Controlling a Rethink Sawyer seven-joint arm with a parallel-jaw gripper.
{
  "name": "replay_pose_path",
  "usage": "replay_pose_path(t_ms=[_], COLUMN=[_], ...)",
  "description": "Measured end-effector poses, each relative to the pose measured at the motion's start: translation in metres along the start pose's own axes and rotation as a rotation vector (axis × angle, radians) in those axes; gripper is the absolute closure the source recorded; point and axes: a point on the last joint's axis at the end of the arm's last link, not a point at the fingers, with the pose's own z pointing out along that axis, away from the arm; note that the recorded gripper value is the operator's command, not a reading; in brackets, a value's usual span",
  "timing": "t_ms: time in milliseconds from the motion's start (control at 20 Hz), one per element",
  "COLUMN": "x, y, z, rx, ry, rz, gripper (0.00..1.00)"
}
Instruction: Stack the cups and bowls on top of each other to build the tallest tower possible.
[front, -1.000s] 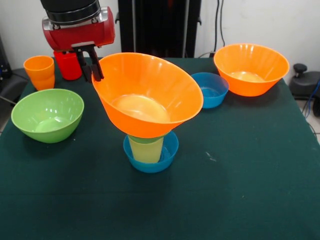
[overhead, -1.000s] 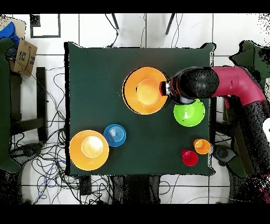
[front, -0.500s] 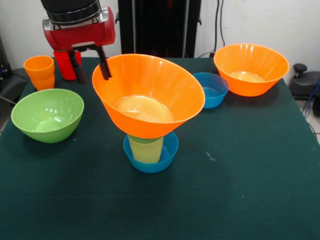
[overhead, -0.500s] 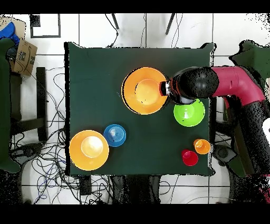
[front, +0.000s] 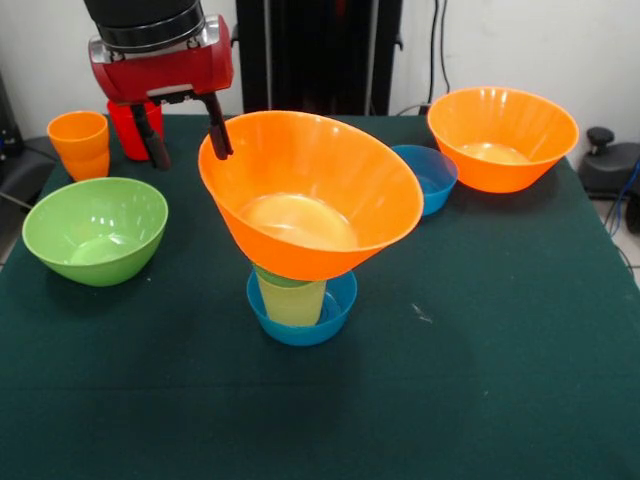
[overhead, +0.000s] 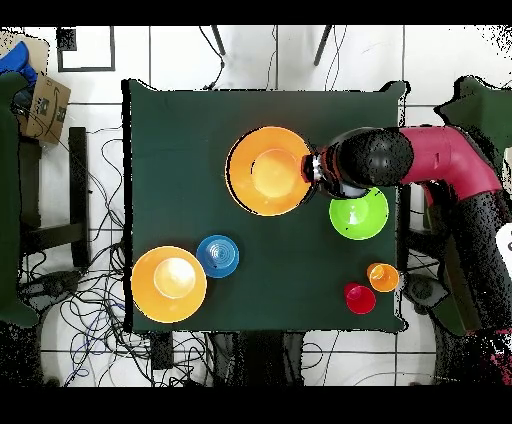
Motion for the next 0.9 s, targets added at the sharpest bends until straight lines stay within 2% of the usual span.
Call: replay_pose_path(t_ms=[900], x=[0.0001], y=[0.0052], z=[-0.0007], rx=[-0.021], ry=[0.005], rz=[0.004], gripper=[0.0])
